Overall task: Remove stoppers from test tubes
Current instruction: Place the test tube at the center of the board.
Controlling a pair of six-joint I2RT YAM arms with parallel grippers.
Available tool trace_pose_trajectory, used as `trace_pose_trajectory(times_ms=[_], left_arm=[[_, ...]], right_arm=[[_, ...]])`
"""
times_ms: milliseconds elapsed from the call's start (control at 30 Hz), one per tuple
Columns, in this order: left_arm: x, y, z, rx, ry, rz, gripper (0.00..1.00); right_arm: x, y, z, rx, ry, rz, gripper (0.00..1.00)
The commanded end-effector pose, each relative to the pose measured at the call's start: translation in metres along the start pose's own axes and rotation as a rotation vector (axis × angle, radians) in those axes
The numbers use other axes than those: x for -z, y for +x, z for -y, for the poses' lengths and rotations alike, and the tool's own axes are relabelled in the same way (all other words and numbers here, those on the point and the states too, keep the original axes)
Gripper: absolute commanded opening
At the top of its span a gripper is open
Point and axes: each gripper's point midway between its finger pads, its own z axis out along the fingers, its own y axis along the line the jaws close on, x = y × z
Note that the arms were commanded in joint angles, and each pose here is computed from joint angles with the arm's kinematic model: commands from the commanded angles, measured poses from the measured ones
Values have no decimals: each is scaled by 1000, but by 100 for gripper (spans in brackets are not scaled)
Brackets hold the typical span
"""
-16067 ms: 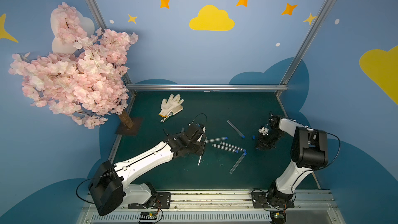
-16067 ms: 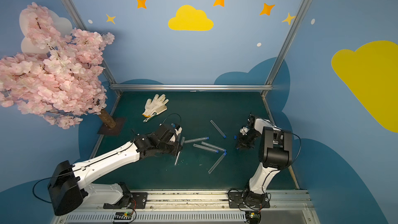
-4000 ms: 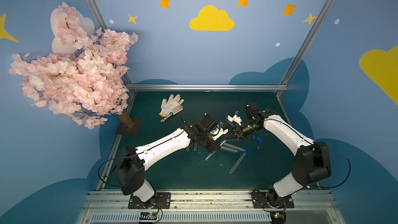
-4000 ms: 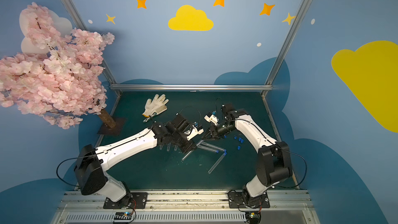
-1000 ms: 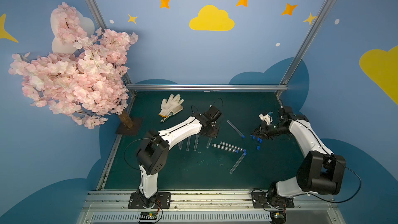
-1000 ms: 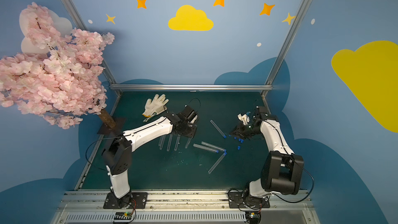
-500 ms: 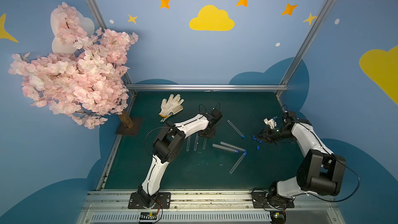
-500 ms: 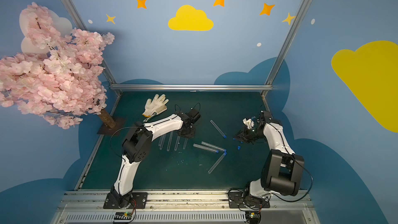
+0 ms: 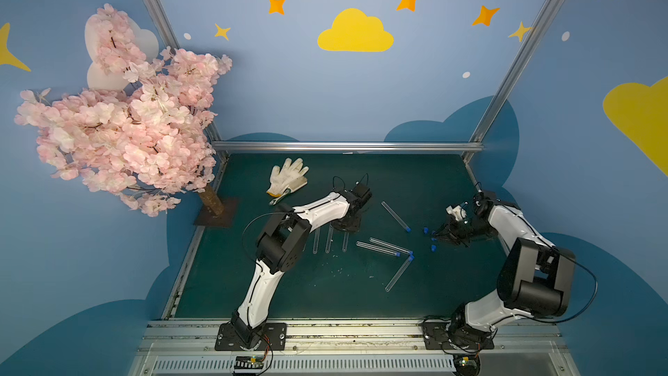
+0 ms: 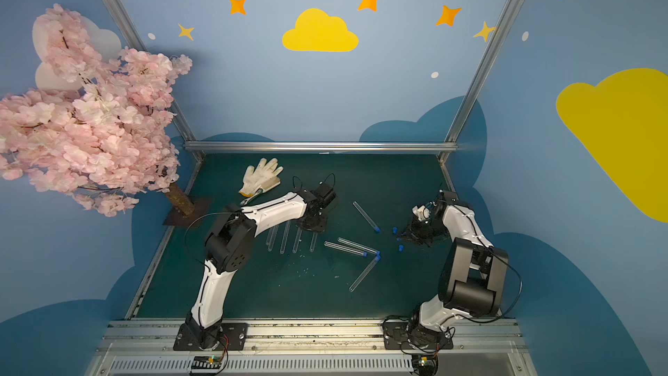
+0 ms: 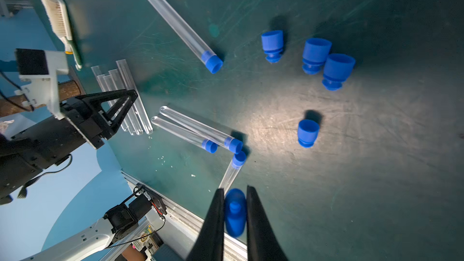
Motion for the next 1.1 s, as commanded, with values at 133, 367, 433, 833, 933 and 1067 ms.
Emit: trace_pose_trajectory(times_ms=[133, 367, 433, 833, 933, 1067], left_arm=[[16, -2, 4, -6, 44, 22, 59], [40, -10, 16, -54, 76, 60, 71], [47, -10, 20, -63, 90, 70, 72], [79, -8, 31, -89, 138, 92, 84], [85, -7, 30, -86, 142, 91, 87], [94, -6, 31, -85, 155, 104, 91]], right_arm=[[-20, 3, 31, -44, 90, -67, 0], [-19, -6, 43, -54, 146, -68, 0], [-17, -9, 48, -66, 158, -64, 0], [-22, -13, 69, -110, 191, -77, 1], [-24, -14, 74, -119, 193, -85, 1], [-26, -12, 77, -127, 184, -87, 3]])
